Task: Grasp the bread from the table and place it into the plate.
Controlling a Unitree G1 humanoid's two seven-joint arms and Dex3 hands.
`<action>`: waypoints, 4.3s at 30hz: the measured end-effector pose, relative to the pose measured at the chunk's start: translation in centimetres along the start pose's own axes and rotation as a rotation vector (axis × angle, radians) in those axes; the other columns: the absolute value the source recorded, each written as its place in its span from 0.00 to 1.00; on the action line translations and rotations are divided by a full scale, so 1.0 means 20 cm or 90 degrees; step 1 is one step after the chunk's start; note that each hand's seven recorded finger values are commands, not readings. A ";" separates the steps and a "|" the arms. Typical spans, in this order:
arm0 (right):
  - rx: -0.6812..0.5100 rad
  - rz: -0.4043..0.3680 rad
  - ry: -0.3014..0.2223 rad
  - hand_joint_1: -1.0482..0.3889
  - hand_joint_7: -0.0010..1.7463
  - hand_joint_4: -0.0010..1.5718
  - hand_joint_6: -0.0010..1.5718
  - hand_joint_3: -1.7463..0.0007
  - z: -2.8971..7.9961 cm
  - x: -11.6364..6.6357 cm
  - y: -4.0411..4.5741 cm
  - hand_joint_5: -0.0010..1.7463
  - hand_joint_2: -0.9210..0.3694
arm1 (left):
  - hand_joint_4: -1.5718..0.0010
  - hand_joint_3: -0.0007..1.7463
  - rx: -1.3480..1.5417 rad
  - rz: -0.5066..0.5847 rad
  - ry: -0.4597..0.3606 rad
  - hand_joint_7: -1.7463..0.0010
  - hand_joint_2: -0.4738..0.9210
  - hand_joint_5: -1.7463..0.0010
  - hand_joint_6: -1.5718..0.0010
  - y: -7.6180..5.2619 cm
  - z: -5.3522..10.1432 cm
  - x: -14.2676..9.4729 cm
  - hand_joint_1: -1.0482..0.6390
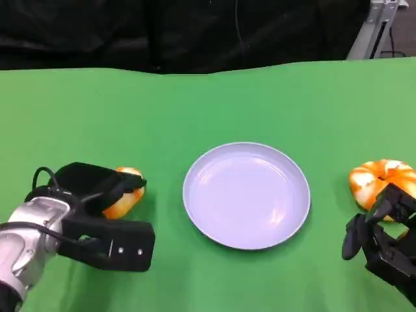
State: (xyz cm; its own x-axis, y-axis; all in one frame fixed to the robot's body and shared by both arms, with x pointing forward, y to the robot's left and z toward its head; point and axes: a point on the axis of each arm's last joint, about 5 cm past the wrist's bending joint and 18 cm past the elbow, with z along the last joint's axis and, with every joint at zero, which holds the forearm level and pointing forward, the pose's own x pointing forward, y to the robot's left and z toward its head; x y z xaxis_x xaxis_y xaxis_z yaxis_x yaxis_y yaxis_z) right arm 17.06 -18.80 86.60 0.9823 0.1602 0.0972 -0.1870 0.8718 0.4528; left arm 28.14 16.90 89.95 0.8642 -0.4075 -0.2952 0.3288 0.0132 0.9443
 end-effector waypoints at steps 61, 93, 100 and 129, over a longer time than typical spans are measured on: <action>-0.002 0.001 0.000 0.67 0.92 0.51 0.44 0.38 0.01 0.00 -0.018 1.00 0.22 | 0.76 0.27 -0.079 0.018 0.139 0.99 1.00 0.99 0.75 0.01 -0.06 -0.02 0.00; -0.002 0.000 0.000 0.67 0.92 0.50 0.44 0.38 0.01 0.00 -0.021 1.00 0.22 | 0.63 0.17 -0.147 -0.002 0.119 0.99 1.00 0.99 0.62 -0.04 -0.12 0.06 0.17; -0.003 -0.001 0.000 0.67 0.92 0.51 0.44 0.37 0.01 0.00 -0.021 1.00 0.22 | 0.63 0.15 -0.152 0.015 0.120 0.98 1.00 0.57 0.47 -0.04 -0.11 0.06 0.47; 0.000 -0.004 -0.001 0.67 0.91 0.51 0.45 0.37 0.01 0.00 -0.023 1.00 0.23 | 0.56 0.20 -0.223 0.220 0.089 0.00 1.00 0.00 0.65 -0.10 -0.06 0.05 0.59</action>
State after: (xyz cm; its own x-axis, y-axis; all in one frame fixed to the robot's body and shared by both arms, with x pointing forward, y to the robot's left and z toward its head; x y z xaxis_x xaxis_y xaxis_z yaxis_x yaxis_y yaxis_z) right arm 17.17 -19.33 86.65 0.9834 0.1543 0.0951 -0.1807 0.8729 0.4531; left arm 28.80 17.55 87.67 0.9798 -0.1995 -0.0141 0.1026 0.4407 0.8918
